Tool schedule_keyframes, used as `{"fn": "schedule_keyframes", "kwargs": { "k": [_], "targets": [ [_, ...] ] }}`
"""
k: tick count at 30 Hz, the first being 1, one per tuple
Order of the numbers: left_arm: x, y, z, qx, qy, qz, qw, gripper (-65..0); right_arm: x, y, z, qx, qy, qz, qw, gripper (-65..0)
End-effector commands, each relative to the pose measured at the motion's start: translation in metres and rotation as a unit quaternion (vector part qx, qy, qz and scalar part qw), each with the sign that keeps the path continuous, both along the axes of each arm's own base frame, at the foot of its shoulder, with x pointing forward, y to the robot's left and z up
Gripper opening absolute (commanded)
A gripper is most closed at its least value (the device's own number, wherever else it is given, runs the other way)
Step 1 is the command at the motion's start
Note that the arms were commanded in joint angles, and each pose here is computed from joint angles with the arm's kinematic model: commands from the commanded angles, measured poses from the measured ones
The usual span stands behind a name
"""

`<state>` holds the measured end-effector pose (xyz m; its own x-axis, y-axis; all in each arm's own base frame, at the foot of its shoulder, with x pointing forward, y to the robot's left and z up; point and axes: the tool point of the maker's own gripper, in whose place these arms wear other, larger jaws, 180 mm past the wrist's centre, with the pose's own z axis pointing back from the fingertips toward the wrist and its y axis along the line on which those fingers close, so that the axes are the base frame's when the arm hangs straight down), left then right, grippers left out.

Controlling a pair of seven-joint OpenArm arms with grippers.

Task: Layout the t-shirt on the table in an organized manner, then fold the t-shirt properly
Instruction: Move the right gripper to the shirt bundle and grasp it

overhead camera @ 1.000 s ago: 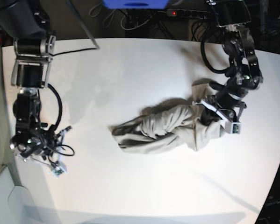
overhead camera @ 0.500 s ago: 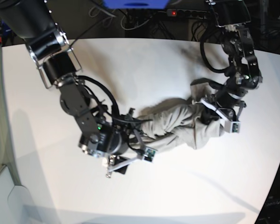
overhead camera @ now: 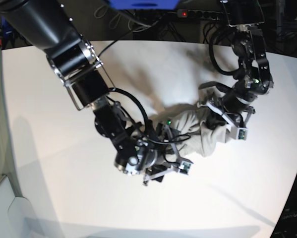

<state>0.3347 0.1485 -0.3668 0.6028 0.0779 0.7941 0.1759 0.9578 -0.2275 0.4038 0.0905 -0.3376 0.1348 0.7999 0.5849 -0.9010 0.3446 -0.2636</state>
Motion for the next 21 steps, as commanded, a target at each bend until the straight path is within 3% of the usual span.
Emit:
{"fn": "schedule_keyframes", "kwargs": {
  "k": [1,8,21],
  "targets": [
    [0.009,0.0,0.016,-0.004,-0.029,-0.001,1.0,-64.5,0.011,0.01,0.018,0.022,-0.018,0.004,0.9996,-22.5],
    [0.009,0.007,0.016,0.006,-0.029,-0.001,1.0,-64.5,0.019,0.019,0.004,0.055,0.006,0.006,0.9985,-22.5],
    [0.006,0.016,0.007,0.014,-0.015,0.0,1.0,-64.5,0.041,0.006,0.0,0.063,0.01,-0.007,0.998,-22.6]
  ]
}}
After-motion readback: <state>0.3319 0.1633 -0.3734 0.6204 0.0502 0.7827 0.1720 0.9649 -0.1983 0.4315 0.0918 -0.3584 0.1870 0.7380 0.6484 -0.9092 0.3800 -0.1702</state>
